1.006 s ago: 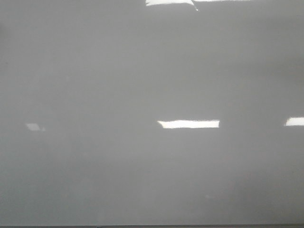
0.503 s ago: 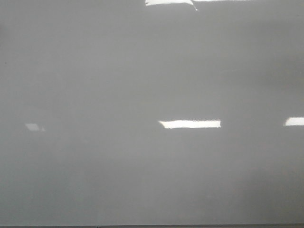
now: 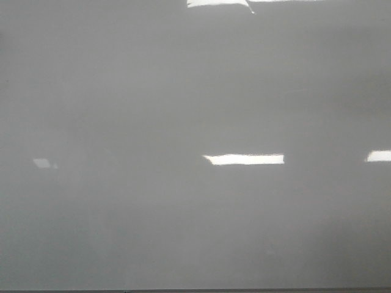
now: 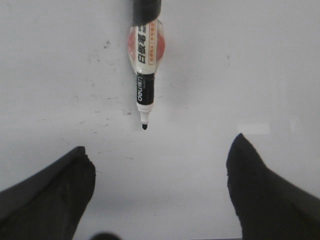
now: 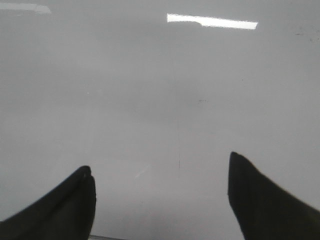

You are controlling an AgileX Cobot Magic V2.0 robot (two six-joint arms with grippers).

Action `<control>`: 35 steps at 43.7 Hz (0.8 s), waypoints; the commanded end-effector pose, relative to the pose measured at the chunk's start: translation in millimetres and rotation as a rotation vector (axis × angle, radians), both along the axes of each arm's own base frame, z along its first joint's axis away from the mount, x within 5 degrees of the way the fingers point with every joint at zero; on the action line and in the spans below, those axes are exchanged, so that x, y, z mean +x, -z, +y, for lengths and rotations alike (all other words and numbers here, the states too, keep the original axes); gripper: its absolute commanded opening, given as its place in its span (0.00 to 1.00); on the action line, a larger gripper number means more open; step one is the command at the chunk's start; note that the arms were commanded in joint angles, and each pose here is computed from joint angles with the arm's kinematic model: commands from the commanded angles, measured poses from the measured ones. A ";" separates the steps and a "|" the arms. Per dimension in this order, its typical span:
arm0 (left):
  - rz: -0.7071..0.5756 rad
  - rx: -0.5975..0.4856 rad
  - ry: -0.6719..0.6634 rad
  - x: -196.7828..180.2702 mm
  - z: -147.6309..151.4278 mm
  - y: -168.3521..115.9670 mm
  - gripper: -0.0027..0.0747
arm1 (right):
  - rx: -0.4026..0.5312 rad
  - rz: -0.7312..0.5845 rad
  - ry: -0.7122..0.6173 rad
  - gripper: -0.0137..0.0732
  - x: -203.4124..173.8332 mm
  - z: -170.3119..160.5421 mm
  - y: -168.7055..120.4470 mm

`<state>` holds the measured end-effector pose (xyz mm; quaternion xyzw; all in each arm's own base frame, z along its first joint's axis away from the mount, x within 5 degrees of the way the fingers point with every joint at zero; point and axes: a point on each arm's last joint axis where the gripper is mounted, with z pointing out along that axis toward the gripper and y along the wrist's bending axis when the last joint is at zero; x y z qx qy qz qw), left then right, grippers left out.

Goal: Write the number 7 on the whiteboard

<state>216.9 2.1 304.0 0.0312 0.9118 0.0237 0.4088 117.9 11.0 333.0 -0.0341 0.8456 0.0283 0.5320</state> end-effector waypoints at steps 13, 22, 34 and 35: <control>-0.025 0.033 -0.041 59.4 14.9 -6.3 0.72 | -0.004 -0.086 -0.004 0.82 3.3 0.2 -13.0; -0.041 0.017 -0.047 75.9 16.6 4.7 0.72 | -0.004 -0.086 -0.004 0.82 3.3 0.2 -13.0; -0.075 -0.019 -0.056 89.7 15.3 14.4 0.70 | -0.004 -0.086 -0.004 0.82 3.3 0.2 -13.0; -0.072 -0.024 -0.058 91.3 15.3 16.6 0.68 | -0.004 -0.086 -0.004 0.82 3.3 0.2 -13.0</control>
